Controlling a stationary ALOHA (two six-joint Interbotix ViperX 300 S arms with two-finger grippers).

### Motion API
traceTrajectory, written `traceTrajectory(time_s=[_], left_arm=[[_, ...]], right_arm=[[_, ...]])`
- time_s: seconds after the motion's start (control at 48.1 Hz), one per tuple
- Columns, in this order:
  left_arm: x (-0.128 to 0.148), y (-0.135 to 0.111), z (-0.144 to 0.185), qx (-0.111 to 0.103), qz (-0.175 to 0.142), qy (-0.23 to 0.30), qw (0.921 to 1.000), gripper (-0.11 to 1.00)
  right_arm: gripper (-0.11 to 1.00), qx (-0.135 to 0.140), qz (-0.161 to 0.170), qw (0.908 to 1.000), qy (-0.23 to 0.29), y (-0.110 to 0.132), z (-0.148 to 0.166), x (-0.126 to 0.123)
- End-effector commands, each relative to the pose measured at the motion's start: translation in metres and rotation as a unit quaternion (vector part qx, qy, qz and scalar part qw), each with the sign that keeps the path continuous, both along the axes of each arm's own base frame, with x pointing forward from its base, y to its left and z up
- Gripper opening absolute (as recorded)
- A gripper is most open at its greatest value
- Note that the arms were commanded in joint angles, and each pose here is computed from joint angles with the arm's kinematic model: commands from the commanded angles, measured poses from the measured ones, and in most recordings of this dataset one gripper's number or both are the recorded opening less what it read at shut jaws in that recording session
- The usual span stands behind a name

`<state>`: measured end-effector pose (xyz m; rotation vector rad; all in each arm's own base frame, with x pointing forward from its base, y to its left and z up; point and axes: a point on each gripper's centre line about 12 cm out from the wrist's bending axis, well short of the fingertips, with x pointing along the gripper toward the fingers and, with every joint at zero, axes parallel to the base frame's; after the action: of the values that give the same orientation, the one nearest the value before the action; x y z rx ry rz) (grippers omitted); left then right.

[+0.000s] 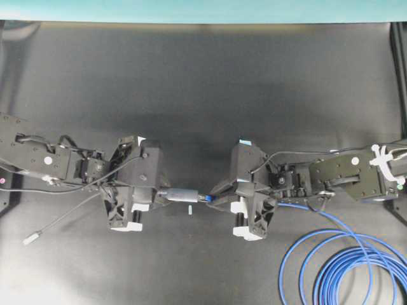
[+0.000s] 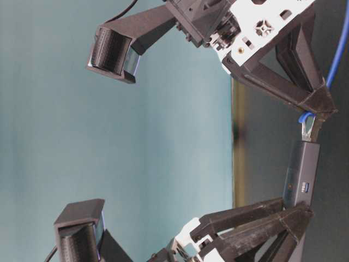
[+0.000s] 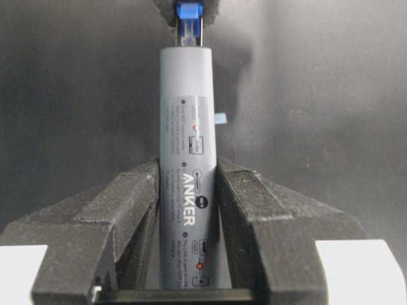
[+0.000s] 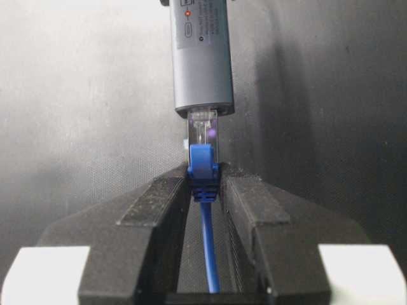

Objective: Insert the LAN cable into the hub.
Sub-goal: 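Push the blue plug with the right gripper into the hub port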

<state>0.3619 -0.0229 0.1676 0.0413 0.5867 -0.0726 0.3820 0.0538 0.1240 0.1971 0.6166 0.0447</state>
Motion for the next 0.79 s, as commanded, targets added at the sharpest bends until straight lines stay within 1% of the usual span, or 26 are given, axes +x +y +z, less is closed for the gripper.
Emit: traceTrajectory(time_s=[0.0,0.166,0.374,0.582,0.686,0.77], left_arm=[[0.007,-0.002,0.011,0.001,-0.003,-0.019,0.9998,0.28],[0.009,-0.005,0.009,0.008,-0.011,-0.006,0.9999,0.28],[0.015,-0.005,0.008,0.016,-0.014,0.019,0.9996,0.28],[0.028,-0.006,0.012,0.04,-0.028,0.055,0.9973,0.28],[0.034,-0.006,0.013,0.047,-0.033,0.062,0.9964,0.28],[0.038,-0.006,0.015,0.047,-0.032,0.057,0.9967,0.28]], right_arm=[[0.15,0.002,-0.003,0.9999,-0.017,-0.001,0.009,0.008],[0.15,0.002,-0.004,0.9999,-0.012,-0.002,0.008,0.008],[0.15,-0.001,-0.001,0.9999,0.015,-0.002,0.004,0.006],[0.15,-0.01,0.007,0.9993,0.036,0.0,0.0,0.007],[0.15,-0.012,0.01,0.9993,0.034,0.0,0.002,0.01],[0.15,-0.013,0.011,0.9994,0.03,0.001,0.003,0.012]])
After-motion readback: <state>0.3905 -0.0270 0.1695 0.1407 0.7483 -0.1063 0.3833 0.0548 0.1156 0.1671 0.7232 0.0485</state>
